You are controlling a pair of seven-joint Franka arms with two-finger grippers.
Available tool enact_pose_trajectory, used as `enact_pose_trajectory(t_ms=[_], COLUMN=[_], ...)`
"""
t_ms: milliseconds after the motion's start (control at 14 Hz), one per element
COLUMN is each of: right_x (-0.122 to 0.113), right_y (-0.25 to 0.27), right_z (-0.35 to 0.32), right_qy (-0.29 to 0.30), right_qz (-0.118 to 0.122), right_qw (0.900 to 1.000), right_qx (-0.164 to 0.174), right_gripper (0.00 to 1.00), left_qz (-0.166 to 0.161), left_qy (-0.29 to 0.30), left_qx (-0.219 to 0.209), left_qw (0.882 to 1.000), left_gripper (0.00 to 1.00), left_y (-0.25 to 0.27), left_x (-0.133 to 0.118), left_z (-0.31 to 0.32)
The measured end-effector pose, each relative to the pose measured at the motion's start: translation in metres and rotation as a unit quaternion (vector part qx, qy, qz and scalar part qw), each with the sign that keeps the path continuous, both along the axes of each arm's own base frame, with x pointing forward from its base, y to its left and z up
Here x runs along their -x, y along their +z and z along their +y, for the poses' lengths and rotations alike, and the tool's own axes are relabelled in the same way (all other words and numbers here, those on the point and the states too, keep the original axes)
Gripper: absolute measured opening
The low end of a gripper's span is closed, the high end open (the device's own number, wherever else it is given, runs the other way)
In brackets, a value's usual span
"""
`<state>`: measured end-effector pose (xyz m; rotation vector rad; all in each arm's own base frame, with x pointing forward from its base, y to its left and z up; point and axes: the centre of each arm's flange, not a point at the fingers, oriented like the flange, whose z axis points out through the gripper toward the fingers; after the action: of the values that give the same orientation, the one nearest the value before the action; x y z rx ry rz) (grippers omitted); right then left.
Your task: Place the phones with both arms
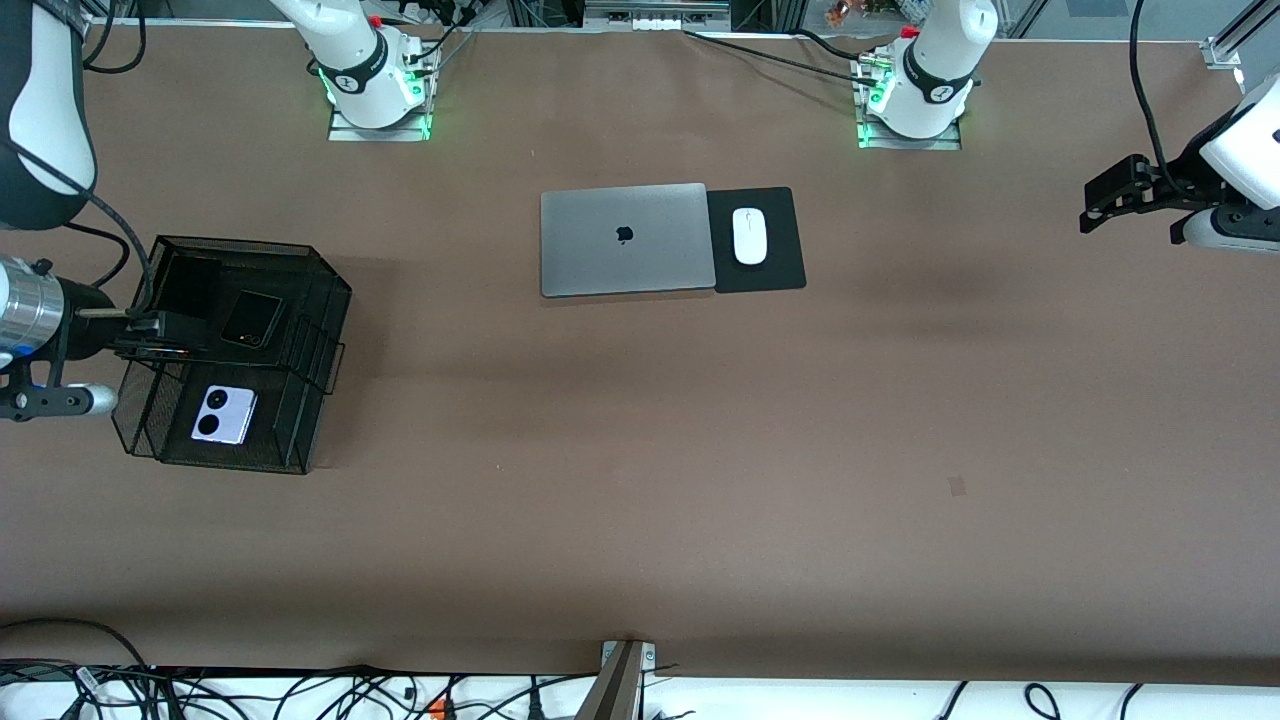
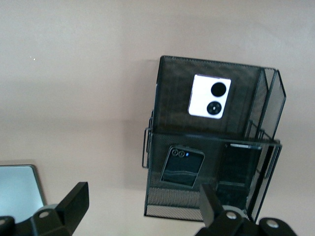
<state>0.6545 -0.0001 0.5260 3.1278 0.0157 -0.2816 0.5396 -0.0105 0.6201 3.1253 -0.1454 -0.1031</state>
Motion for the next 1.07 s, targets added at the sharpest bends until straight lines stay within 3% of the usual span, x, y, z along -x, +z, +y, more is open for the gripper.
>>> enact_pose_trajectory(t_ms=[430,716,1074], right_x=[0.026,0.026,0.024], right_y=[0.035,0.017,0.01], right_z=[0.031,0.031,0.02], right_qy=[-0.01,-0.028,-0.042], right_qz=[-0.006,0.011,0.011], right_qw=[1.0,0.999,0.999], right_qx=[0.016,0.019,0.011], right_gripper=[1.0,1.0,1.0], left_qz=[0.0,-0.001,-0.001], left_qy=[0.0,0.0,0.0], left_qx=[0.0,0.0,0.0], left_qw=[1.0,1.0,1.0], left_gripper=[1.0,1.0,1.0], left_y=[0.0,0.001,0.001], left_x=[0.0,0.0,0.0], left_z=[0.0,0.0,0.0])
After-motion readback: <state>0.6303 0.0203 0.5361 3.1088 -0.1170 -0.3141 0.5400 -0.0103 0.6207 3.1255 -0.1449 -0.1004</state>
